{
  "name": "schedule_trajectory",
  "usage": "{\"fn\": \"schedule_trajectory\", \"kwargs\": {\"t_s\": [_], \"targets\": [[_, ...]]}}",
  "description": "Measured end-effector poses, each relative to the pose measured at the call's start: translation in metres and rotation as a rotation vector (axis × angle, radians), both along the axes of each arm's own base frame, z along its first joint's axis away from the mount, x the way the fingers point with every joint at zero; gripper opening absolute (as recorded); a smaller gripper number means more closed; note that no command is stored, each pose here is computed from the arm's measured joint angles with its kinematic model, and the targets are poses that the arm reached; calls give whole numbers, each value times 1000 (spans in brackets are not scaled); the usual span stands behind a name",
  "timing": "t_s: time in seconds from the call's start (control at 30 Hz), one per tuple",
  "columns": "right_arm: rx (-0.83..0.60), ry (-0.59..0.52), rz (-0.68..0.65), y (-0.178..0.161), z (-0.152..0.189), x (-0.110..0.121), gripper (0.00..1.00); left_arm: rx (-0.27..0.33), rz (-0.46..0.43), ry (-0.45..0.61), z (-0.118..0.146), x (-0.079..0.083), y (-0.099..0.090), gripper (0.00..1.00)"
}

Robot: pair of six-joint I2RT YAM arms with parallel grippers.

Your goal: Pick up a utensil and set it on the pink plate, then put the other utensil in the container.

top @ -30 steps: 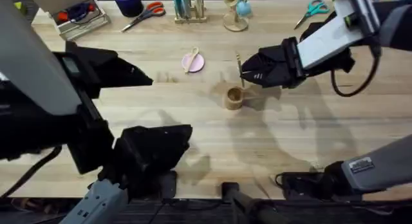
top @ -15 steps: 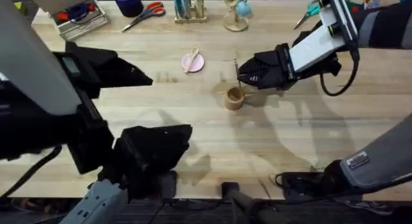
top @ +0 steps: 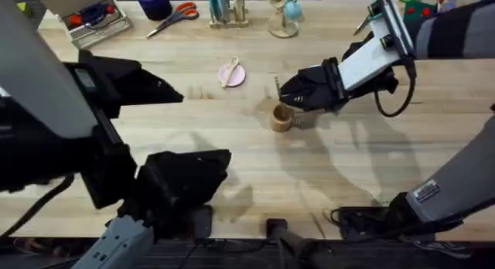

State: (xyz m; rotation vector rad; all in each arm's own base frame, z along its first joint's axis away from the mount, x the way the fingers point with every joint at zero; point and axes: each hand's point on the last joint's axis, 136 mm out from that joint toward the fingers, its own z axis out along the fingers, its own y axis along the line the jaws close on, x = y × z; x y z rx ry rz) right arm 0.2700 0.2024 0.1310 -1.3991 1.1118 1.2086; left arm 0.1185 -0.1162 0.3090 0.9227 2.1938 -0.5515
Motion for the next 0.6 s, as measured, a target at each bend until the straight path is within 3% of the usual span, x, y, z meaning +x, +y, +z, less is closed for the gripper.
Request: {"fn": "schedule_trajectory", "kwargs": {"t_s": [0.6], "targets": [[-6, 50, 3, 1, -20, 2, 34, 0, 0, 0, 0, 0, 0, 993]]}}
